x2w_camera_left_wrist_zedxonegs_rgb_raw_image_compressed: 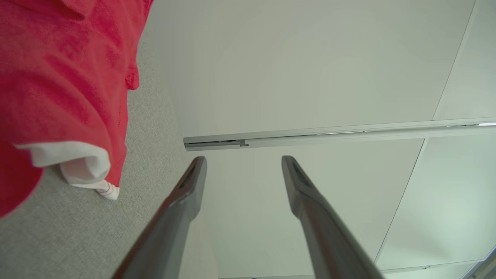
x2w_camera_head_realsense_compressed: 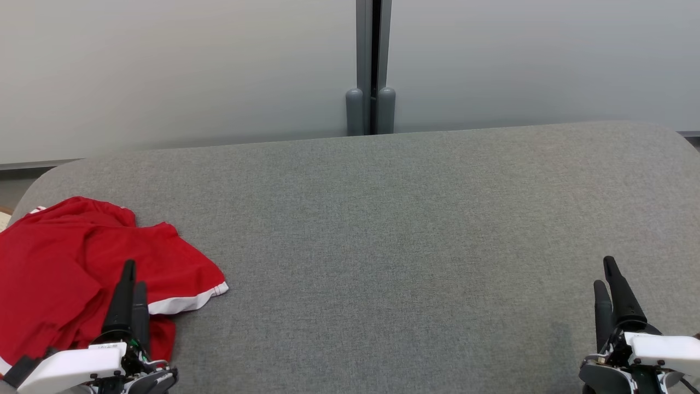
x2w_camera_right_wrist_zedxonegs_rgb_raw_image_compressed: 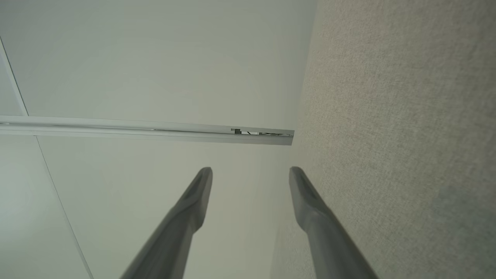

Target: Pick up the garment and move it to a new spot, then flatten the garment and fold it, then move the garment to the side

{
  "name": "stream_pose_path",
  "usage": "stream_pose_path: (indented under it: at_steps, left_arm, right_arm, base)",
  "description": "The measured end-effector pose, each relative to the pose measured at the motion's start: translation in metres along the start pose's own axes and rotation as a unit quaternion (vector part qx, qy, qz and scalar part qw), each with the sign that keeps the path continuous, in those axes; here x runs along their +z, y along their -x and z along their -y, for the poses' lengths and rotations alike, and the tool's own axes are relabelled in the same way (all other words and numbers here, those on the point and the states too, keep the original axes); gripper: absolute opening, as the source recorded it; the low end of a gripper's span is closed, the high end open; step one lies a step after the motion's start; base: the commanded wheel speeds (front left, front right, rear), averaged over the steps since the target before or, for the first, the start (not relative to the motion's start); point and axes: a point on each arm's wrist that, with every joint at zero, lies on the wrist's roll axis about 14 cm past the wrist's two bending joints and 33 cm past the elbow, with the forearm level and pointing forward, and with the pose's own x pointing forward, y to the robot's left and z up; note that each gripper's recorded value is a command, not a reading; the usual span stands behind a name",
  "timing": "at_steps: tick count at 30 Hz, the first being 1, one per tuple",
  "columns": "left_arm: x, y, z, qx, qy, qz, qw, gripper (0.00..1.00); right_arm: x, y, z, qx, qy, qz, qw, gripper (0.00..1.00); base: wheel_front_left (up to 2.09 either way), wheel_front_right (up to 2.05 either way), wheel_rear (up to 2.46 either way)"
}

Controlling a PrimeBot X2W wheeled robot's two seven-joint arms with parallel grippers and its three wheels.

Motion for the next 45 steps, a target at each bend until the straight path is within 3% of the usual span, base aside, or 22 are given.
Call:
stream_pose_path:
  at_steps: [8, 14, 19, 29, 45]
  left_arm:
    - [0.014, 0.003, 0.005, -0.007, -0.030, 0.027, 0.999, 1.00]
    - [0.025, 0.003, 0.017, -0.023, -0.074, 0.046, 0.996, 1.00]
    - [0.030, 0.003, 0.032, -0.044, -0.112, 0.061, 0.991, 1.00]
    - [0.023, 0.002, 0.060, -0.086, -0.216, 0.058, 0.971, 1.00]
    - [-0.002, 0.008, 0.062, -0.107, -0.392, 0.017, 0.913, 1.00]
  right_arm:
    - [0.003, -0.002, -0.016, 0.022, 0.088, 0.010, 0.996, 1.00]
    - [0.000, -0.003, -0.028, 0.040, 0.177, 0.011, 0.983, 1.00]
    - [-0.009, -0.005, -0.051, 0.076, 0.266, 0.011, 0.961, 1.00]
    - [-0.038, -0.002, -0.080, 0.135, 0.408, -0.001, 0.903, 1.00]
    - [-0.060, 0.007, -0.075, 0.154, 0.531, -0.013, 0.833, 1.00]
  base:
    - [0.00, 0.00, 0.00]
    - [0.00, 0.00, 0.00]
    - [0.00, 0.00, 0.00]
    - [0.00, 0.00, 0.00]
    - [0.00, 0.00, 0.00]
